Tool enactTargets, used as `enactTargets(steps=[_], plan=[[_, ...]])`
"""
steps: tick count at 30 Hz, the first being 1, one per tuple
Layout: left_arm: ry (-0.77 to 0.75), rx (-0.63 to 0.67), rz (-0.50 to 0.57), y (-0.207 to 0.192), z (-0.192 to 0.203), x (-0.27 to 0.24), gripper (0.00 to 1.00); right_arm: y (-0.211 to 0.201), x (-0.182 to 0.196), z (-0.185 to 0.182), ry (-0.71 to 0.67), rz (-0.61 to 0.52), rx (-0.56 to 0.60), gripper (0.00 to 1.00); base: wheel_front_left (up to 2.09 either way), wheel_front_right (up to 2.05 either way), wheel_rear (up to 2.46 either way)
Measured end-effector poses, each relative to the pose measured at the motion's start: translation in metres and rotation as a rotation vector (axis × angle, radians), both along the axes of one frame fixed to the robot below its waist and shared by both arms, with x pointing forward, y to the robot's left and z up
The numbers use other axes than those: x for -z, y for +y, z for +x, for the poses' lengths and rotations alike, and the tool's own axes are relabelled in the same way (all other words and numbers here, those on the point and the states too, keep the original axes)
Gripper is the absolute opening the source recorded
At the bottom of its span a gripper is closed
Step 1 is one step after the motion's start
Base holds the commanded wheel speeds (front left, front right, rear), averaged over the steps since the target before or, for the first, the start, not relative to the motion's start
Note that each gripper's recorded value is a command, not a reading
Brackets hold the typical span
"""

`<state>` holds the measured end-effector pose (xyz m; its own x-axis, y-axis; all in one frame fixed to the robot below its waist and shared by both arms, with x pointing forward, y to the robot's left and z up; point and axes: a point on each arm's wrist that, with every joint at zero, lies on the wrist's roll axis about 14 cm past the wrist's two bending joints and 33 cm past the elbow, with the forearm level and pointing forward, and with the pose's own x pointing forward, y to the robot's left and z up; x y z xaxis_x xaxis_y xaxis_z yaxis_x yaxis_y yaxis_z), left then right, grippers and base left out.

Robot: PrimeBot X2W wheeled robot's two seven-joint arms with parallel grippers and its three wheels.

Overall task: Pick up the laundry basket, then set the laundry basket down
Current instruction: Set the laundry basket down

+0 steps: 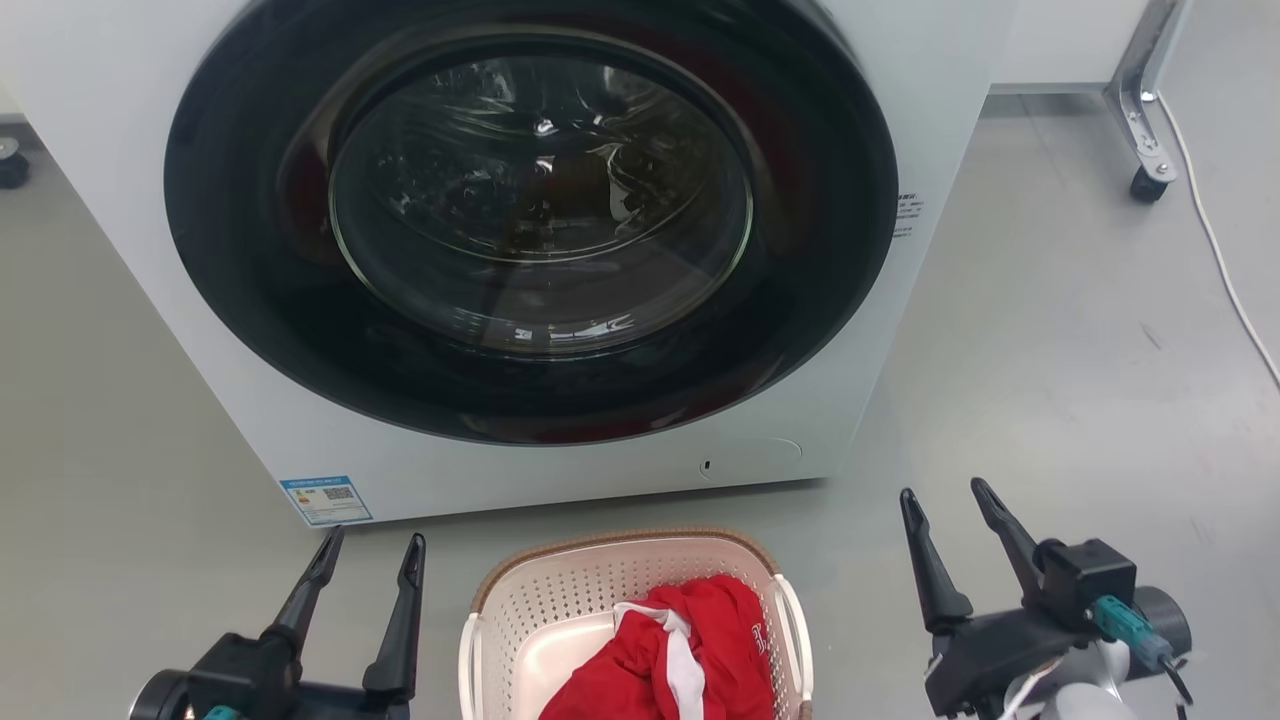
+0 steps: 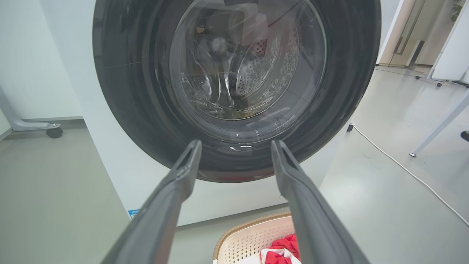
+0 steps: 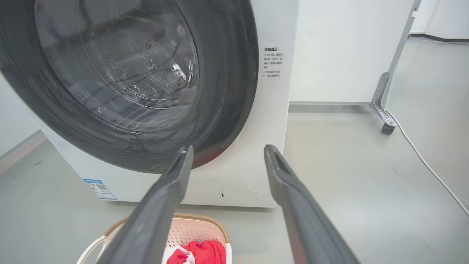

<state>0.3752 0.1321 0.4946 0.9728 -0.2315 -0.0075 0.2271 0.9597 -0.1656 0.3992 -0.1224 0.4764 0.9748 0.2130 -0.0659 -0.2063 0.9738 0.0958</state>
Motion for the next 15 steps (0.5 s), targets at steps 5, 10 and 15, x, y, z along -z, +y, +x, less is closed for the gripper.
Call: enactTargets(steps=[5, 10, 15], plan=[[-0.031, -0.022, 0.002, 0.007, -0.009, -0.009, 1.00, -0.004, -0.005, -0.013, -0.022, 0.002, 0.010, 1.00, 0.00, 0.00, 0.00], [-0.026, -0.061, 0.001, 0.018, -0.017, -0.007, 1.00, -0.006, -0.010, -0.020, -0.040, 0.014, 0.019, 1.00, 0.00, 0.00, 0.00], [-0.021, -0.104, -0.003, 0.026, -0.021, -0.005, 1.00, -0.008, -0.015, -0.025, -0.060, 0.012, 0.025, 1.00, 0.00, 0.00, 0.00]])
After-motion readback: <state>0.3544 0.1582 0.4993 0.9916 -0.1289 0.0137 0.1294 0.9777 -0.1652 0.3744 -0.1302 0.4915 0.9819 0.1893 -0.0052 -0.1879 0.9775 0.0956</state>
